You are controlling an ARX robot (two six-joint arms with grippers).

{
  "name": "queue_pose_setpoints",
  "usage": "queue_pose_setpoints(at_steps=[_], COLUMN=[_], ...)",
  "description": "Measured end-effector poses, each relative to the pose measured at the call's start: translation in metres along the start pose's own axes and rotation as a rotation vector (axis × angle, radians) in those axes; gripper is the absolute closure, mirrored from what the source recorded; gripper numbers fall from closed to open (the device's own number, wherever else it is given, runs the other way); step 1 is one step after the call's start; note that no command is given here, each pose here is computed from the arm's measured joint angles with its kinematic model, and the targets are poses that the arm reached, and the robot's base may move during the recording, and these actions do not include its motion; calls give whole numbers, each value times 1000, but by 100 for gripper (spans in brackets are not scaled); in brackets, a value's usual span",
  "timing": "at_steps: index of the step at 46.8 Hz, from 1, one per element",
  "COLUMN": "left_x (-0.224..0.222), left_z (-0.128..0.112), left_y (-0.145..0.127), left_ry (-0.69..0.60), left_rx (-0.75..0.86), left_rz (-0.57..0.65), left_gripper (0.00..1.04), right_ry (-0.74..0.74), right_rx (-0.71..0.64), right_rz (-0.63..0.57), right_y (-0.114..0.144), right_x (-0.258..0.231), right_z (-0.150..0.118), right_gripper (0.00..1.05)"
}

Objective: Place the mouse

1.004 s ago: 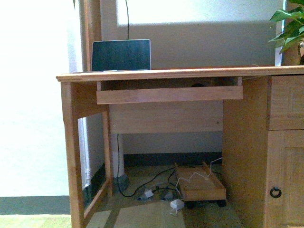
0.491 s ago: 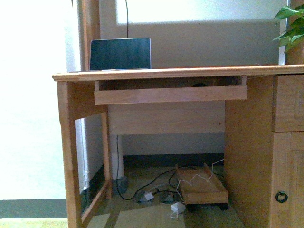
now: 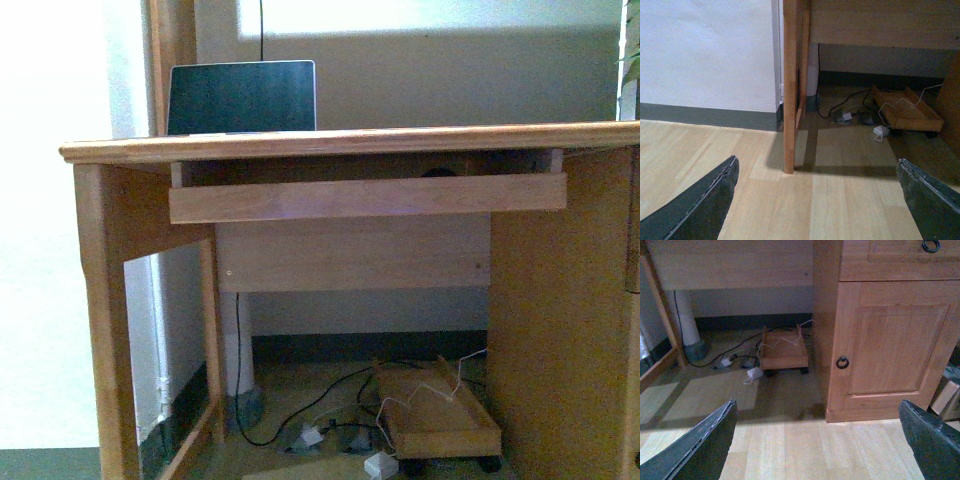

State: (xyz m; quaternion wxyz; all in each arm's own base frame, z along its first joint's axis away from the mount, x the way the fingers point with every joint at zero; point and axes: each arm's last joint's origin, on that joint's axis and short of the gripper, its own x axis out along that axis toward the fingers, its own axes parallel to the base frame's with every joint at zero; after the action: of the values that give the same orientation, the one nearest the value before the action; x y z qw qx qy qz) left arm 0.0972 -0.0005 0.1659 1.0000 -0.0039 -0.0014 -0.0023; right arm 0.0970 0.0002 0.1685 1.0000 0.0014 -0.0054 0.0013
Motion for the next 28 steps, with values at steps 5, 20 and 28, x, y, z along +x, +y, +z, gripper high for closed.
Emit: queue_pose_setpoints(at_steps=[5,20,28], left_x=[0,0,0], left_z=[0,0,0], left_y=[0,0,0], left_ry=[0,0,-1], left_rx=[0,0,0], left_rz=[0,0,0], left_gripper=[8,8,8], right_ry=[0,0,0], right_rx=[0,0,0], right_rz=[0,2,-3], right_y=[0,0,0], right_x=[0,0,0], right_z=[0,0,0], right_gripper=[7,7,7])
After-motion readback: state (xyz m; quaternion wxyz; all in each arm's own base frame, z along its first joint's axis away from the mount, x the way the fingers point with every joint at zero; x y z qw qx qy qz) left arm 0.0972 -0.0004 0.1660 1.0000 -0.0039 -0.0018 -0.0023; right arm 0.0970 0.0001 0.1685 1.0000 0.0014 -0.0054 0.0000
